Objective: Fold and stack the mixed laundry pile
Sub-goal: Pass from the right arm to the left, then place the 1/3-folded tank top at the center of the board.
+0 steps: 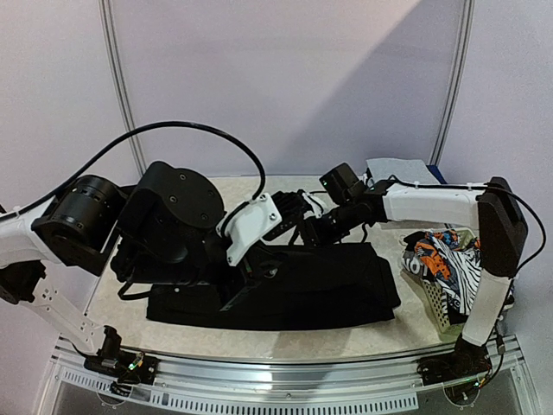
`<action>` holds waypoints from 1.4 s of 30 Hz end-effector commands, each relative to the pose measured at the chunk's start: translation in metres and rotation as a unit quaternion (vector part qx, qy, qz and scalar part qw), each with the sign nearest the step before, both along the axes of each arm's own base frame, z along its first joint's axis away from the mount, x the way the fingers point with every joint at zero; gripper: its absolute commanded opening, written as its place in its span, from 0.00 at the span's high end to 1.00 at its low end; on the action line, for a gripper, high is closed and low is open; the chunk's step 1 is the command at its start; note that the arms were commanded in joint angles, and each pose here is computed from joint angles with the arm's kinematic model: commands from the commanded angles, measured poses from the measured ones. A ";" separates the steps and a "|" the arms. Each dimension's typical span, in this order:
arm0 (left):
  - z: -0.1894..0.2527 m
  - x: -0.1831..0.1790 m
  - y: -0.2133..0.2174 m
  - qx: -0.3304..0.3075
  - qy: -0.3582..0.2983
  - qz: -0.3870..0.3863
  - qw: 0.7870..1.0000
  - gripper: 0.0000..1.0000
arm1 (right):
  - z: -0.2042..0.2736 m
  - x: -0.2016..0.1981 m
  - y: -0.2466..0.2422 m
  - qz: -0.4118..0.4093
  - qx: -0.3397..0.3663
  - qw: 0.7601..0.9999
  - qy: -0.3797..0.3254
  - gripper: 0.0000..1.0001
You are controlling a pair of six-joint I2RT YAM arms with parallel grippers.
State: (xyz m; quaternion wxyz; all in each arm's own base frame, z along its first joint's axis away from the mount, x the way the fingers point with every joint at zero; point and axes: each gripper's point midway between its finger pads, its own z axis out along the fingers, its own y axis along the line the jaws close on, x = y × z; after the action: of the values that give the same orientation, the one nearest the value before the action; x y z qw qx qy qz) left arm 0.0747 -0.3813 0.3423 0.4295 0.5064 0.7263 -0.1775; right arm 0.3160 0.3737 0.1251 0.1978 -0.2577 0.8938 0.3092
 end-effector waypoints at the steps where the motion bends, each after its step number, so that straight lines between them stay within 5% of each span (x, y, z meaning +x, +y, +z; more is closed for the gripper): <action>1: 0.004 0.023 0.011 -0.012 0.000 0.064 0.998 1.00 | -0.035 -0.003 -0.016 0.013 -0.016 0.999 0.047 0.38; 9: -0.015 0.109 0.042 -0.064 0.075 0.165 0.981 1.00 | -0.050 0.022 -0.053 -0.042 0.009 0.996 0.084 0.46; 23: -0.085 0.223 0.123 -0.131 0.203 0.339 0.909 1.00 | -0.004 0.077 -0.128 -0.219 -0.014 0.976 -0.014 0.35; 42: -0.210 0.238 0.199 -0.131 0.347 0.442 0.817 1.00 | 0.003 0.079 -0.132 -0.225 -0.018 0.974 -0.028 0.33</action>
State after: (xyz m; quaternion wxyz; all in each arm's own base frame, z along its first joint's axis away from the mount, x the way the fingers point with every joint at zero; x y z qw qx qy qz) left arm 0.3119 -0.1920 0.1439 0.2615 0.0043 0.9424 -0.2083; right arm 0.3938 0.2441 0.1234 0.2754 -0.0644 0.9298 0.2357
